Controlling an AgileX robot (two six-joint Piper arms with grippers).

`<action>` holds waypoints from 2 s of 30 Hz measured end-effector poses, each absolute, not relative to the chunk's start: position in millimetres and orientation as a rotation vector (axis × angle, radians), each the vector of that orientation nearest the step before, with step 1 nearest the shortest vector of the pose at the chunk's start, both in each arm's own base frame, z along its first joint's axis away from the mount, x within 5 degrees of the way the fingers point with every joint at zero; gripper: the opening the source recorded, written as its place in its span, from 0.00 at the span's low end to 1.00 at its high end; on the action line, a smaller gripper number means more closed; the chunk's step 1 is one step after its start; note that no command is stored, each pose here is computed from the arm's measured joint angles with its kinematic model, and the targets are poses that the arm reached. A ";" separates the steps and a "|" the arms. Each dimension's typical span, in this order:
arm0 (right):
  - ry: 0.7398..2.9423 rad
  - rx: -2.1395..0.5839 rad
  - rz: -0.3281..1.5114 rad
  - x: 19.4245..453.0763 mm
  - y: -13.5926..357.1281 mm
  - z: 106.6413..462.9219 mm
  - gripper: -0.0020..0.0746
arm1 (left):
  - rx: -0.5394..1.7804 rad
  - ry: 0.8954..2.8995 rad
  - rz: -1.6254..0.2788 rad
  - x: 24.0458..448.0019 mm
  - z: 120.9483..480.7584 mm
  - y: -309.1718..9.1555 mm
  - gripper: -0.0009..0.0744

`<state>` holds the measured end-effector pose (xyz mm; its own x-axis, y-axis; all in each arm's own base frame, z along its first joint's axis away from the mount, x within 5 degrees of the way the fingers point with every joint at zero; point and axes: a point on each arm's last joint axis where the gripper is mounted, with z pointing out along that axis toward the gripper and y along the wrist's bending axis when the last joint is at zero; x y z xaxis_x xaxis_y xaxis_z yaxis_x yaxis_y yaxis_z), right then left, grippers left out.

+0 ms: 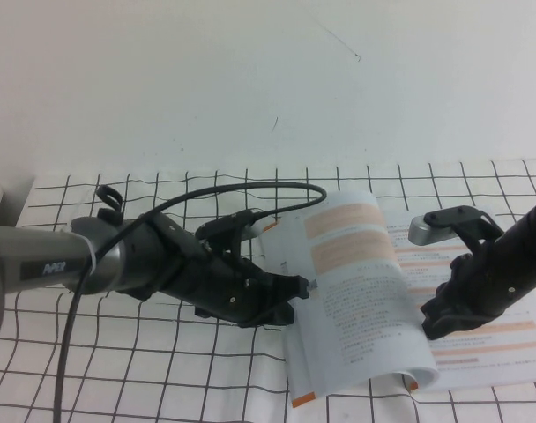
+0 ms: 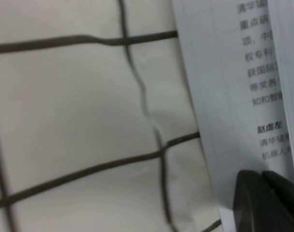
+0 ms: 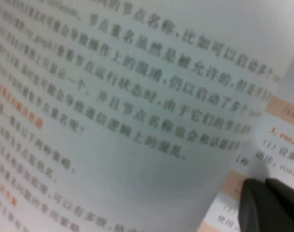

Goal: Close book
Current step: 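Close the open booklet and leave it lying on the table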

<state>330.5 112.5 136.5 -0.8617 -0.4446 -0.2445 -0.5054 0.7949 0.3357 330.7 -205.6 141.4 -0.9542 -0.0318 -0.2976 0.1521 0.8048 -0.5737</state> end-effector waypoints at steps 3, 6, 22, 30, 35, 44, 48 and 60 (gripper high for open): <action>2.830 -0.754 0.594 330.5 112.5 136.5 0.02 | 0.125 2.691 -0.907 334.1 141.5 -215.4 0.01; 2.830 -0.753 0.594 330.5 112.5 136.5 0.02 | 0.157 2.691 -0.941 340.6 140.8 -224.9 0.01; 2.815 -0.732 0.485 339.3 106.9 140.4 0.02 | 0.321 2.552 -1.069 368.6 194.5 -257.3 0.01; 2.638 -0.587 0.375 357.6 80.9 222.5 0.02 | 0.399 2.616 -1.045 363.0 191.9 -255.7 0.01; 2.473 -0.602 0.356 346.8 78.8 277.6 0.02 | 0.510 2.688 -0.891 360.9 186.4 -248.2 0.01; 2.557 -0.726 0.402 353.2 83.4 246.8 0.02 | 0.434 2.793 -0.511 378.6 203.3 -187.7 0.01; 2.668 -0.711 0.461 364.8 86.6 204.9 0.02 | 0.370 2.832 -0.464 384.0 204.4 -167.1 0.01; 2.814 -0.712 0.527 371.9 105.0 139.6 0.02 | 0.386 2.928 -0.498 378.2 157.4 -202.6 0.01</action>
<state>371.9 105.0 139.6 -0.8662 -0.4224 -0.2668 -0.4904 0.8211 0.2920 378.2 -202.6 157.4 -0.9562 0.2267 -0.1850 0.2751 0.9119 -0.3045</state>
